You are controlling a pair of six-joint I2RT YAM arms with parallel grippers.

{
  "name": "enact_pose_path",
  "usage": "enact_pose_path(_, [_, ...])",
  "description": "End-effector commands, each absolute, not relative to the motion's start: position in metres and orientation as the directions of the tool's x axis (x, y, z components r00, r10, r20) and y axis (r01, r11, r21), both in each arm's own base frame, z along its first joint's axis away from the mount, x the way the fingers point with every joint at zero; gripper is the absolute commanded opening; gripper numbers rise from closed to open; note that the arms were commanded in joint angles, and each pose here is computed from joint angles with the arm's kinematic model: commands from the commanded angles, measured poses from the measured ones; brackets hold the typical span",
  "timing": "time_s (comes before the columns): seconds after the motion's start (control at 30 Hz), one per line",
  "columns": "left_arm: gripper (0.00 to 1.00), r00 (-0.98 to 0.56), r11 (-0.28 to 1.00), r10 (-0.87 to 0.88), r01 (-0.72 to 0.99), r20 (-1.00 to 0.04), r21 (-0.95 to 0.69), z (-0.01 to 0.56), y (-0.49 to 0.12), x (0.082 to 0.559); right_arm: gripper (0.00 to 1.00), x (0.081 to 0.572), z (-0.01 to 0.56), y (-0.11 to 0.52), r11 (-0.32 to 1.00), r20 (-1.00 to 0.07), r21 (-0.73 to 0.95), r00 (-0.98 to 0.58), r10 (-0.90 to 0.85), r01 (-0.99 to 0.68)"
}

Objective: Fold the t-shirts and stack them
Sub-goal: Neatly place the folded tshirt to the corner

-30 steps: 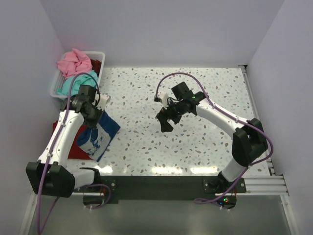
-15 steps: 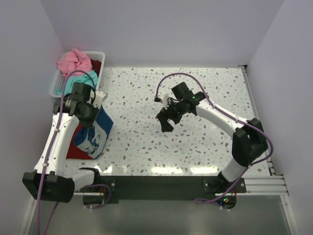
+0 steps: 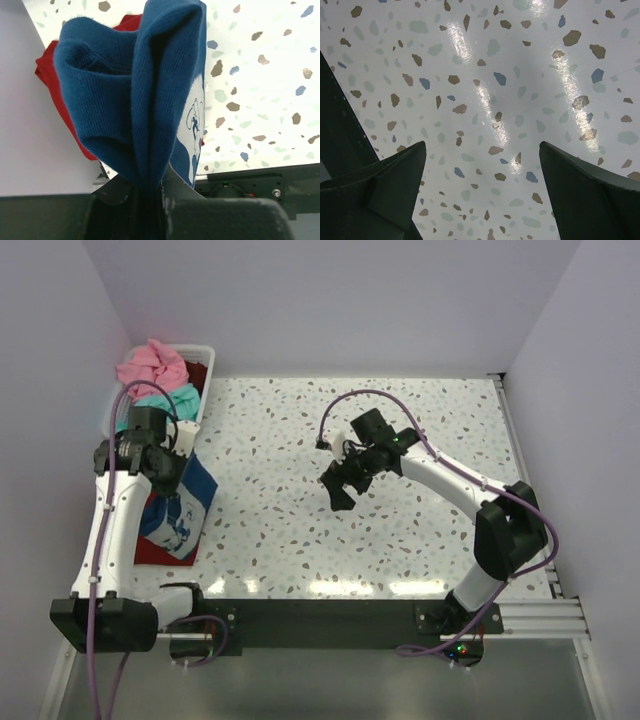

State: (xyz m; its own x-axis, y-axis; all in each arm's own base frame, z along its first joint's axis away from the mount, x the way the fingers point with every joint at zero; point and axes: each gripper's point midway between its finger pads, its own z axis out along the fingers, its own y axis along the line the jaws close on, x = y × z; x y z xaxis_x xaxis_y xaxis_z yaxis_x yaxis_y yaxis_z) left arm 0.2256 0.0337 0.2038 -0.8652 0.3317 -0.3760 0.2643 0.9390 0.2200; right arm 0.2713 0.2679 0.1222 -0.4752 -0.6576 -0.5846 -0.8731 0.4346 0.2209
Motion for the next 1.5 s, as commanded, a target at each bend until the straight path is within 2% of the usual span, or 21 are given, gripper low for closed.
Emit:
enact_pose_path(0.0, [0.0,-0.841,0.932,0.346,0.259,-0.416,0.253,0.208,0.046,0.235,0.99,0.273,0.129,0.266,0.431,-0.6,0.194,-0.454,-0.659,-0.881])
enact_pose_path(1.13, [0.02,-0.922,0.95,0.157,0.043,-0.353,0.309,0.137,0.183,0.23,0.99,0.275,0.126,0.263,0.44,-0.562,0.2,-0.47,-0.681,-0.876])
enact_pose_path(1.17, [0.11,-0.923,0.946,0.158,0.04,-0.351,0.321,0.136,0.189,0.232,0.98,0.274,0.127,0.264,0.437,-0.563,0.198,-0.466,-0.683,-0.878])
enact_pose_path(1.23, [0.21,-0.923,0.942,0.148,0.022,-0.354,0.336,0.136,0.2,0.233,0.99,0.275,0.127,0.263,0.439,-0.561,0.197,-0.468,-0.683,-0.877])
enact_pose_path(1.27, [0.37,-0.919,0.938,0.153,0.019,-0.363,0.346,0.138,0.205,0.237,0.99,0.275,0.127,0.263,0.439,-0.561,0.195,-0.467,-0.684,-0.877])
enact_pose_path(1.3, [0.46,-0.918,0.937,0.151,0.013,-0.368,0.35,0.14,0.209,0.238,0.99,0.275,0.127,0.263,0.44,-0.558,0.195,-0.468,-0.685,-0.876])
enact_pose_path(1.37, [0.62,-0.911,0.931,0.146,-0.004,-0.386,0.364,0.149,0.216,0.243,0.99,0.276,0.128,0.262,0.439,-0.56,0.186,-0.462,-0.688,-0.879])
enact_pose_path(1.43, [0.71,-0.903,0.925,0.15,-0.016,-0.404,0.379,0.159,0.219,0.247,0.99,0.277,0.13,0.26,0.441,-0.561,0.178,-0.459,-0.689,-0.88])
enact_pose_path(1.47, [0.83,-0.891,0.924,0.157,-0.02,-0.425,0.382,0.17,0.22,0.252,0.99,0.278,0.13,0.26,0.445,-0.563,0.17,-0.457,-0.689,-0.879])
